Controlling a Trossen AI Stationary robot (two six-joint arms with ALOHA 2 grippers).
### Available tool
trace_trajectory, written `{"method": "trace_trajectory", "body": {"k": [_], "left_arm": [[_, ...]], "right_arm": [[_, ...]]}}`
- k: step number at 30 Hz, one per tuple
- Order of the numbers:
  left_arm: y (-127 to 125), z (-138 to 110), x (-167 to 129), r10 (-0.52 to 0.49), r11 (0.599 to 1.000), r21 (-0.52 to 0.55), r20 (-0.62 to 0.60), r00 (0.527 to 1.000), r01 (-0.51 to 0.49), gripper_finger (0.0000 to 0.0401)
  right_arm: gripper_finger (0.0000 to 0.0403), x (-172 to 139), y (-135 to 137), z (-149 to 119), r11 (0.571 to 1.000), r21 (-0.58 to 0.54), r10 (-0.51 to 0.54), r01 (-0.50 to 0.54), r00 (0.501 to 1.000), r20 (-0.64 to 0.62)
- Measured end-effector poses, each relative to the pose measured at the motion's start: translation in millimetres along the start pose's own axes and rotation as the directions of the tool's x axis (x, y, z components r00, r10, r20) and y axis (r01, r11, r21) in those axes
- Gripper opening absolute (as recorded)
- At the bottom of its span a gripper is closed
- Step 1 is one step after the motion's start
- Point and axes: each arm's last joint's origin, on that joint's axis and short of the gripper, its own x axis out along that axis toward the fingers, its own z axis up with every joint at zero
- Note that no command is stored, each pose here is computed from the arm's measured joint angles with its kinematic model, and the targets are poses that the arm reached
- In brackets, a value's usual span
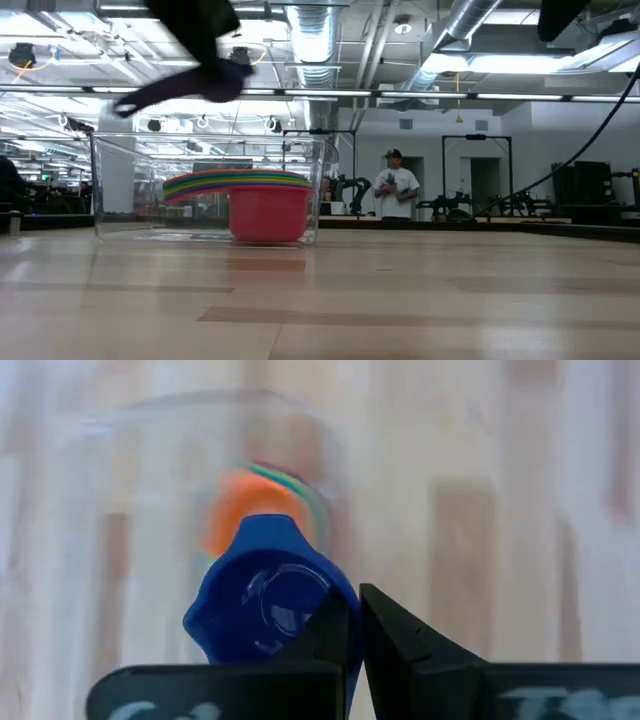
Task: Nest measuring cups in basket
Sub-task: Stack the dark blue measuring cup on top of the orange measuring cup in the transparent bin
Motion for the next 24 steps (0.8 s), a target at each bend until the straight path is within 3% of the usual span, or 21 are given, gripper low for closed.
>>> {"method": "trace_trajectory", "body": {"k": [4, 8, 12, 24], "left_arm": [[48.2, 26.6, 1.5, 0.014, 0.971, -0.239, 0.059, 0.998, 0.000, 0.0000], [79.5, 37.2, 6.4, -0.044, 0.921, -0.382, 0.093, 0.995, 0.077, 0.0000], [86.2, 38.2, 15.8, -0.061, 0.916, -0.394, 0.065, 0.996, 0.082, 0.0000], [64.4, 40.1, 62.5, -0.102, 0.919, -0.387, -0.056, 0.993, 0.073, 0.0000]], "right_arm": [[0.0118, 0.5, -2.7, 0.4, 0.999, -0.037, -0.023, 0.023, 1.000, -0.009], [0.0118, 0.3, -3.9, -0.4, 0.994, -0.099, -0.035, 0.033, 0.999, -0.014], [0.0118, 0.3, -5.6, -1.0, 0.987, -0.151, -0.052, 0.048, 0.998, -0.020], [0.0118, -0.8, -10.7, 0.0, 0.981, -0.184, -0.073, 0.067, 0.997, -0.026]]}}
